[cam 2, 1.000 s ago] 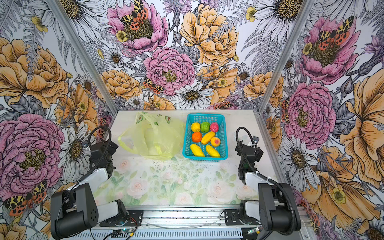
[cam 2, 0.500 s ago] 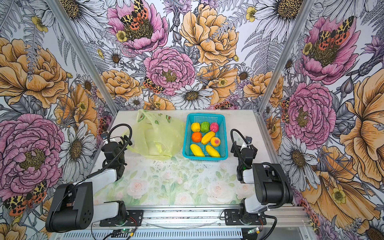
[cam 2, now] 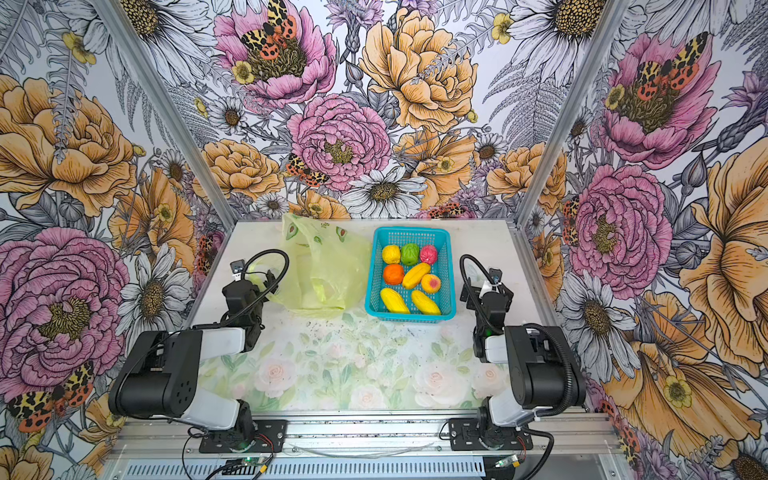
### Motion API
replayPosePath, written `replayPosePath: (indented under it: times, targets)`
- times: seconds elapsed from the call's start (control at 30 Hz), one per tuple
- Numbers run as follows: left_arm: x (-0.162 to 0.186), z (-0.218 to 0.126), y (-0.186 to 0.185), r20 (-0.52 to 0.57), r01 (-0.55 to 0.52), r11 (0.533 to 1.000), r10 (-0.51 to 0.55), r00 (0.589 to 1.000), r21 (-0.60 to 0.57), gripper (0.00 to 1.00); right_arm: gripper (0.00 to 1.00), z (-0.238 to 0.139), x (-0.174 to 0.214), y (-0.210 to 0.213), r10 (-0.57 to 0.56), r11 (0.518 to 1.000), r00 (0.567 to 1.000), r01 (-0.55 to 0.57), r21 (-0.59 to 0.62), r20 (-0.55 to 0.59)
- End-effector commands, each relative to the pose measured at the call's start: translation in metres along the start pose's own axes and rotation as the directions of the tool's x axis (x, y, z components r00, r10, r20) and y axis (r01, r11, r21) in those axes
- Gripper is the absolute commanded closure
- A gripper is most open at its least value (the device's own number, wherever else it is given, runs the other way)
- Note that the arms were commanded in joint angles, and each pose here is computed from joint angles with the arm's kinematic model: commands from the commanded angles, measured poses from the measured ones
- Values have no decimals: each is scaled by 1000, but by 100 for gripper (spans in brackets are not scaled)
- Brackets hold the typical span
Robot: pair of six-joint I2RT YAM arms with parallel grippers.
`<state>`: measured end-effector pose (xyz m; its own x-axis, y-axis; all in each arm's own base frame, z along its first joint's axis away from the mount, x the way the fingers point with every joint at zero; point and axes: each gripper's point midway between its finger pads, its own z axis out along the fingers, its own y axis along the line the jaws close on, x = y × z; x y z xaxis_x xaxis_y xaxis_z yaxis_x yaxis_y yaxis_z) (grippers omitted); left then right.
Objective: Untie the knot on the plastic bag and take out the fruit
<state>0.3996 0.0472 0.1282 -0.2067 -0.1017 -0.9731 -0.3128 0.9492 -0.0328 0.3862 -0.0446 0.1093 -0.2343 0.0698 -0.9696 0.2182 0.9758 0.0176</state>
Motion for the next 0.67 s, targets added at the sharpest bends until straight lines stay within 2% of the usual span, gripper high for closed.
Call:
replayPosePath:
  times: [0.0,0.07,0.63]
  targets:
    - [1,-3,-5,36,-13,998,11,999,54,1,0,6,-8,5,-12,1000,1000,12,-8,4]
    - [-4,-4,-7,72,-10,998,6,997,57,1,0,6,-8,5,-14,1000,1000,14,-6,7]
    - [-3,-5,-14,67,-36,997,31,997,68,1,0,7,-8,11,-49,999,999,49,0,-4]
